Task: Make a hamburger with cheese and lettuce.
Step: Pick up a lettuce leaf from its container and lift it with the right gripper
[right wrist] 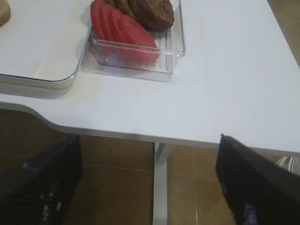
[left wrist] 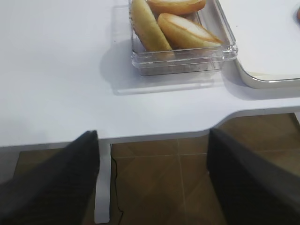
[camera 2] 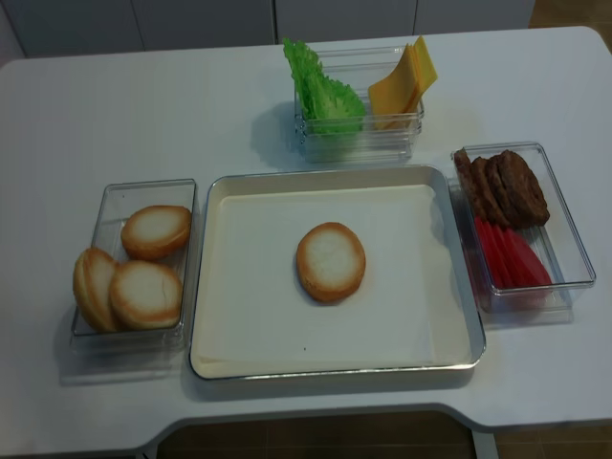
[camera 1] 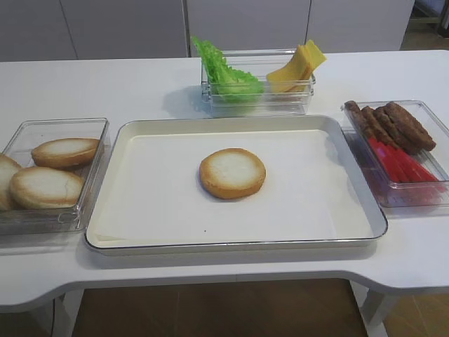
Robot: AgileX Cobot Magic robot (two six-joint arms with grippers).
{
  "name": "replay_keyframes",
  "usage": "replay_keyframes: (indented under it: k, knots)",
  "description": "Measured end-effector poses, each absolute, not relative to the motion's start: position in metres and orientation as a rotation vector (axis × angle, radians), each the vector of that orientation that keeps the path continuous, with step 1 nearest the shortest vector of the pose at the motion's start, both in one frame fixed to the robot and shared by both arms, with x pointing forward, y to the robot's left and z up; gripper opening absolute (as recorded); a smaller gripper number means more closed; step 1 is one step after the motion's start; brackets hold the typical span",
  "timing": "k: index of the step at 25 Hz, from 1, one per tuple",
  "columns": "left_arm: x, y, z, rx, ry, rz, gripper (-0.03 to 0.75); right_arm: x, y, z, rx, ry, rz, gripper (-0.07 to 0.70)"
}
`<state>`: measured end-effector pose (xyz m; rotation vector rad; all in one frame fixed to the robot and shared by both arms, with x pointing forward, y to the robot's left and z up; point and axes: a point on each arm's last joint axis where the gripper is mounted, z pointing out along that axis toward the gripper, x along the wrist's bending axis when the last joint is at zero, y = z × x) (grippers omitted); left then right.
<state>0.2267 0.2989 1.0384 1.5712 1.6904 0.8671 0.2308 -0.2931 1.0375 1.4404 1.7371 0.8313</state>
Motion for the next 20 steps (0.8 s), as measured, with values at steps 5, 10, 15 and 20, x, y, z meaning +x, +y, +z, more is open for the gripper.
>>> replay_keyframes:
  k: [5, 10, 15, 20]
  knots:
    - [0.227, 0.299, 1.038, 1.571, 1.690, 0.867, 0.532, 0.231, -0.293, 1.037, 1.440, 1.737, 0.831, 0.696]
    - [0.227, 0.299, 1.038, 1.571, 1.690, 0.867, 0.532, 0.231, -0.293, 1.037, 1.440, 1.737, 0.831, 0.696]
    - [0.227, 0.299, 1.038, 1.571, 1.690, 0.867, 0.532, 0.230, -0.291, 1.040, 1.449, 1.727, 0.869, 0.696]
    - [0.227, 0.299, 1.038, 1.571, 1.690, 0.867, 0.532, 0.227, -0.285, 1.051, 1.457, 1.745, 0.954, 0.696]
